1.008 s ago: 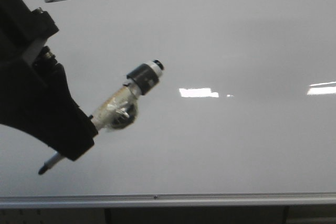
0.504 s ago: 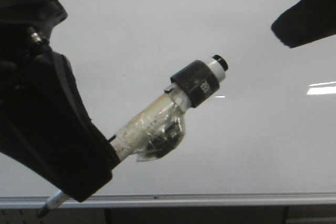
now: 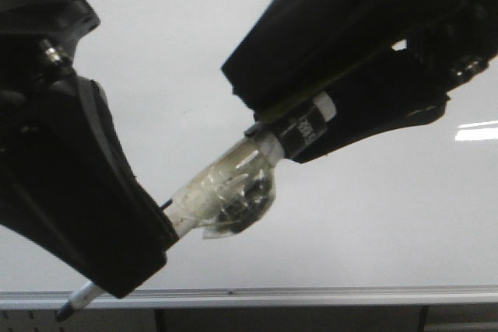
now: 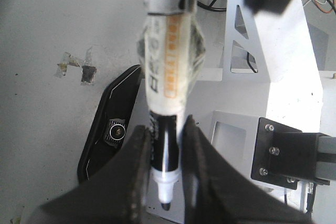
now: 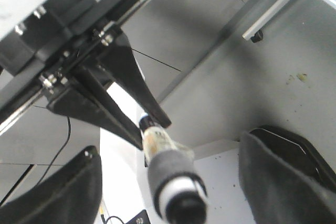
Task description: Write number 0 on whiteboard
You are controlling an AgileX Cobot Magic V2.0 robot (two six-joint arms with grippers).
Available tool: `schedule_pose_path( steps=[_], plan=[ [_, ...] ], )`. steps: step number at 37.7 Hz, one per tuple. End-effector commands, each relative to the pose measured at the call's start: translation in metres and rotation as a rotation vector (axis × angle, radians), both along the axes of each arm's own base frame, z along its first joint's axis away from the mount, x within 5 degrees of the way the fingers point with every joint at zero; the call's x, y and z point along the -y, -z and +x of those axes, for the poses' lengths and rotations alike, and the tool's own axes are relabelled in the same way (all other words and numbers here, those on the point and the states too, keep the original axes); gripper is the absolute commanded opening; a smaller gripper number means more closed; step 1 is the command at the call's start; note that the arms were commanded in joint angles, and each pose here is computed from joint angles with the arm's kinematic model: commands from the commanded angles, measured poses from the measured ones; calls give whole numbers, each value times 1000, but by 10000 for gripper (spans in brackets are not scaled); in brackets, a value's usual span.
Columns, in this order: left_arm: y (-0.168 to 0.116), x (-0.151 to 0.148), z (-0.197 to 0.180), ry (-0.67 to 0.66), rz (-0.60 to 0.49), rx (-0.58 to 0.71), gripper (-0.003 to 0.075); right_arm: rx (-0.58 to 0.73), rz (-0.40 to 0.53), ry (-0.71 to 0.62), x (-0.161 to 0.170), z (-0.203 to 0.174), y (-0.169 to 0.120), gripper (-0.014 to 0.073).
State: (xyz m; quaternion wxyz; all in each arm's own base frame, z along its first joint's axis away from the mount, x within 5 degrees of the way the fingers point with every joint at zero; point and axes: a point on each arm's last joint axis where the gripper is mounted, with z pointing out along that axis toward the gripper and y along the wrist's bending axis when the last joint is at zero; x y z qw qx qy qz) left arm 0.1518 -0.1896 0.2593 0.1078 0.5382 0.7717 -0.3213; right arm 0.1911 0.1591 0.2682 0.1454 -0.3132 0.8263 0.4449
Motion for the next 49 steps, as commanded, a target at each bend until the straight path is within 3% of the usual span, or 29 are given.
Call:
schedule_pose_path(
  steps=[1,6,14,19,28,32,34,37,41,49],
  plan=[
    [-19,4,-3,-11,-81,15,-19,15,84,-8,-7,-1,-15,561],
    [-19,4,-3,-12,-82,15,-19,-34,81,-49,-10,-1,-9,521],
    [-19,4,-3,-12,-82,15,-19,-66,79,-70,-11,-1,-5,194],
    [-19,4,-3,-12,-82,15,-19,-54,75,-52,-12,1,-4,47],
    [-19,5,-3,-14,-85,13,4,-33,72,-40,-11,3,-4,-48],
    [-19,5,-3,-15,-87,12,147,-19,72,-46,-11,3,-4,-51],
    [-19,5,-3,-16,-88,13,257,-7,73,-53,-11,3,-4,-51],
    [-19,5,-2,-22,-90,20,490,-1,71,-57,-11,3,-5,-51],
    [-19,5,-1,-27,-92,25,695,2,63,-63,-11,2,-4,-51],
    [-19,5,-1,-27,-92,25,630,-35,13,-102,1,1,0,-51]
  ],
)
